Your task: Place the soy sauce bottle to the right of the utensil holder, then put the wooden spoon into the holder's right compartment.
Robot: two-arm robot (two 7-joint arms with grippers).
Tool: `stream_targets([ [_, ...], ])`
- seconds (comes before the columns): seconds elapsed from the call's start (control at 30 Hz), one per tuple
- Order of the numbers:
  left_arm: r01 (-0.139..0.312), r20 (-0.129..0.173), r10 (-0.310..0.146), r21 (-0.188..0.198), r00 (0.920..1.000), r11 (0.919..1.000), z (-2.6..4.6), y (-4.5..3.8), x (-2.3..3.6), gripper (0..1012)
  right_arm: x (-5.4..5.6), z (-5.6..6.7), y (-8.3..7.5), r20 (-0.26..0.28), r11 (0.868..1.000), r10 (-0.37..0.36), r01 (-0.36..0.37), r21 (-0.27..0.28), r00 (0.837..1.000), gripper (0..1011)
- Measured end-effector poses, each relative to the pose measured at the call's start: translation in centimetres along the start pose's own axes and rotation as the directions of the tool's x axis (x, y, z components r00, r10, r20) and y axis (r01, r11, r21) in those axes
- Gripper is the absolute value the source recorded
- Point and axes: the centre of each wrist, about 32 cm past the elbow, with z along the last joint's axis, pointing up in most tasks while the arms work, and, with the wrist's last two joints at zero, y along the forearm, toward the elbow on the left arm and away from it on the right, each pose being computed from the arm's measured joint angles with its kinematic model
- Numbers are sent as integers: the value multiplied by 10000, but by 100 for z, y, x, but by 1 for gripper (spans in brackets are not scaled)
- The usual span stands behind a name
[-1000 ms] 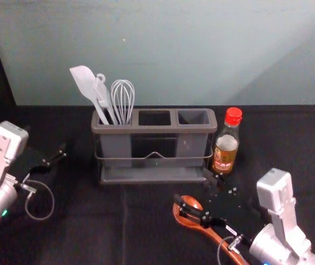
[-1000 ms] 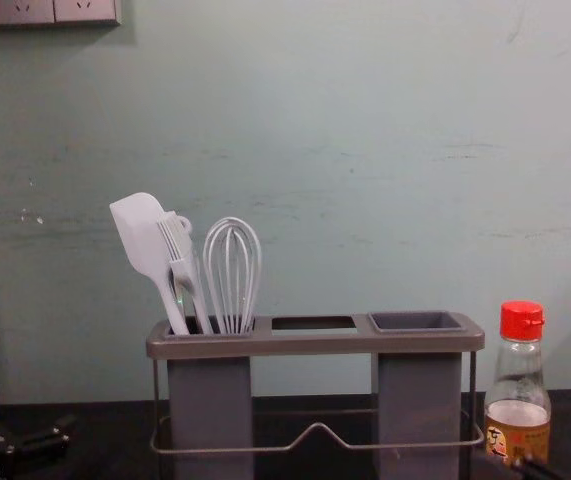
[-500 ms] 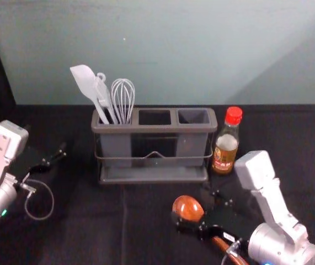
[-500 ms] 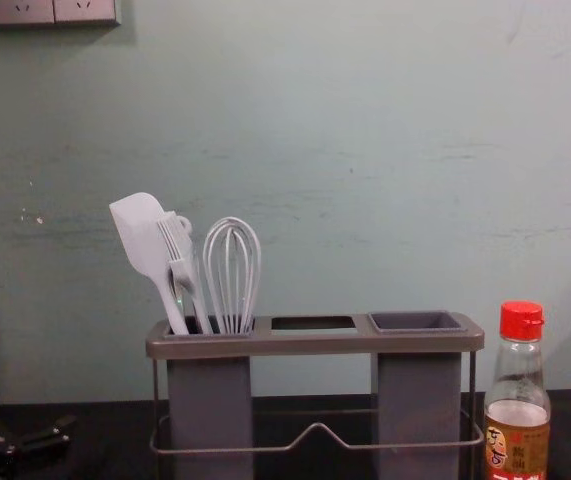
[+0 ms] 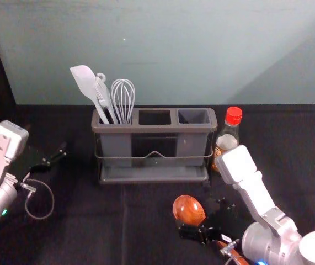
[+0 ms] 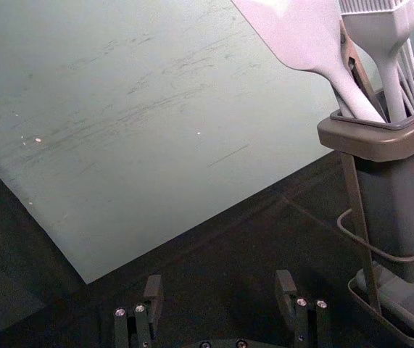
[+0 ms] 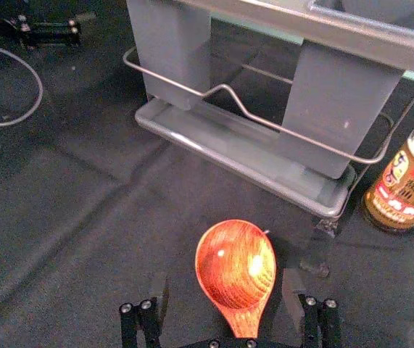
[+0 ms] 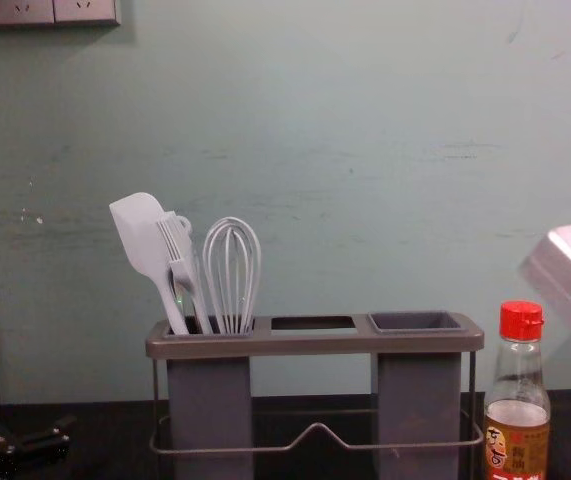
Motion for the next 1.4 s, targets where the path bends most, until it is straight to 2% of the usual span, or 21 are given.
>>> stream_targets([
  [0.23,0,0,0,0,10000,10000,0,0,0,1012,33,128,111,-292,9969,100,-122,-774,9995,1003],
  [0.4,0,0,0,1,10000,10000,0,0,0,1011,112,238,208,-402,9902,164,-218,-1380,9991,1002],
  [1.03,0,-1,0,0,10000,10000,0,0,0,1011,193,391,386,-163,9789,264,-291,-2024,9995,1003],
  [1.4,0,0,0,0,10000,10000,0,0,0,1011,152,452,492,187,9727,235,-186,-2313,9995,1003],
])
